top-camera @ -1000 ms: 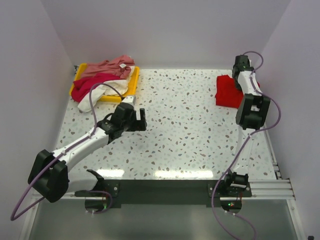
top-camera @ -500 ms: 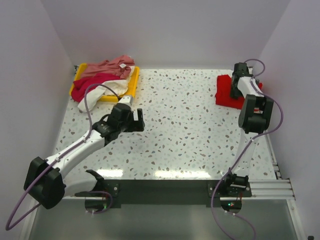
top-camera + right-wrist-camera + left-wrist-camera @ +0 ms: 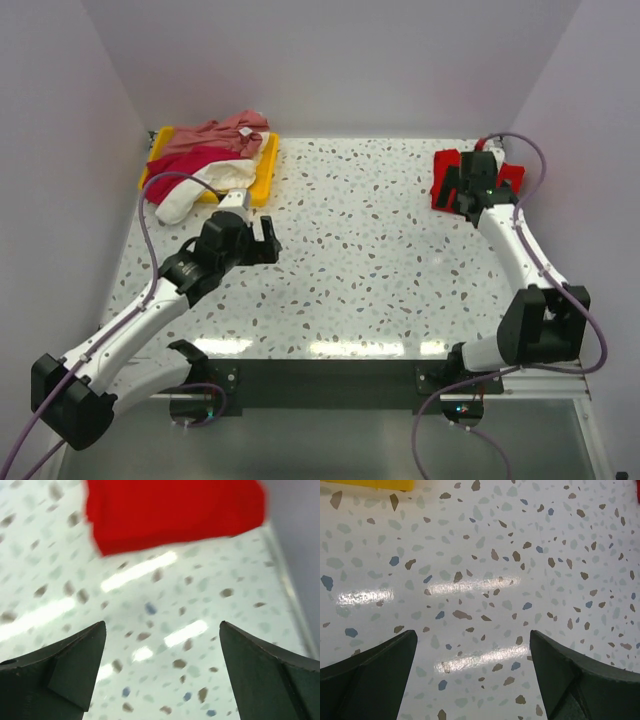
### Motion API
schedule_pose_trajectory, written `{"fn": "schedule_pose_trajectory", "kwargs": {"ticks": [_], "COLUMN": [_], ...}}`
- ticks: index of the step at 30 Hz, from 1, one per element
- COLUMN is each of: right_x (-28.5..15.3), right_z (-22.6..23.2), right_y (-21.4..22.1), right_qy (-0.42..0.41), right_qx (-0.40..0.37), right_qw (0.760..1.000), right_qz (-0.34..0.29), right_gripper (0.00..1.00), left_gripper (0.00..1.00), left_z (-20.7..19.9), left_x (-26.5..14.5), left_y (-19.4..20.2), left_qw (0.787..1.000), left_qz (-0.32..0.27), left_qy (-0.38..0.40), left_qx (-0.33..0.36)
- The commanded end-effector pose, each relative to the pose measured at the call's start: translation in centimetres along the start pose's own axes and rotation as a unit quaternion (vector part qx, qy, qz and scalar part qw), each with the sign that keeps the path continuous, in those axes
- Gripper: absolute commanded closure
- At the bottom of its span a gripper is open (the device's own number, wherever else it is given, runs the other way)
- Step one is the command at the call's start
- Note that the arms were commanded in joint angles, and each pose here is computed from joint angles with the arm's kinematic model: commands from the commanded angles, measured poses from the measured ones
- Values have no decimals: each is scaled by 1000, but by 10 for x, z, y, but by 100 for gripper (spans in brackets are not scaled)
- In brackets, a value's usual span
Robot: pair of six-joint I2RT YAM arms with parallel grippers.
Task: Fold and stack the t-shirts
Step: Neatly place the folded tshirt to the corner
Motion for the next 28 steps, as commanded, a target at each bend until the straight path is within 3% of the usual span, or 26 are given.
{"fn": "schedule_pose_trajectory", "kwargs": {"ticks": [1, 4, 8, 28], "right_x": [-39, -71, -99, -99], "right_z": [27, 33, 31, 18], "right_y": [38, 63, 89, 111], "right_qy": [-156, -259, -325, -324], "right_qx": [-7, -9, -18, -48], "right_qw": [987, 964, 943, 943], "right_qz": [44, 63, 72, 67], "right_gripper": [1, 1, 1, 1], "left_gripper": [0, 0, 0, 0], "left_z": [6, 8, 10, 11], "left_x": [-8, -14, -21, -25], "left_y": [1, 0, -1, -3], "left_qw": [1000, 1000, 999, 999], "left_qz": [-4, -13, -29, -47], "left_qy": [-13, -12, -15, -10], "left_qx": [13, 12, 11, 15]}}
Point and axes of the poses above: each gripper's point midway between its finger pads, its own x axis out along the fingers, its own z axis along the line the jaws close on, y = z × x, the point moved 10 cm from there along -x, back along the fingers, and after that the axes turned 7 degrees about x, right-handed, at the moved point
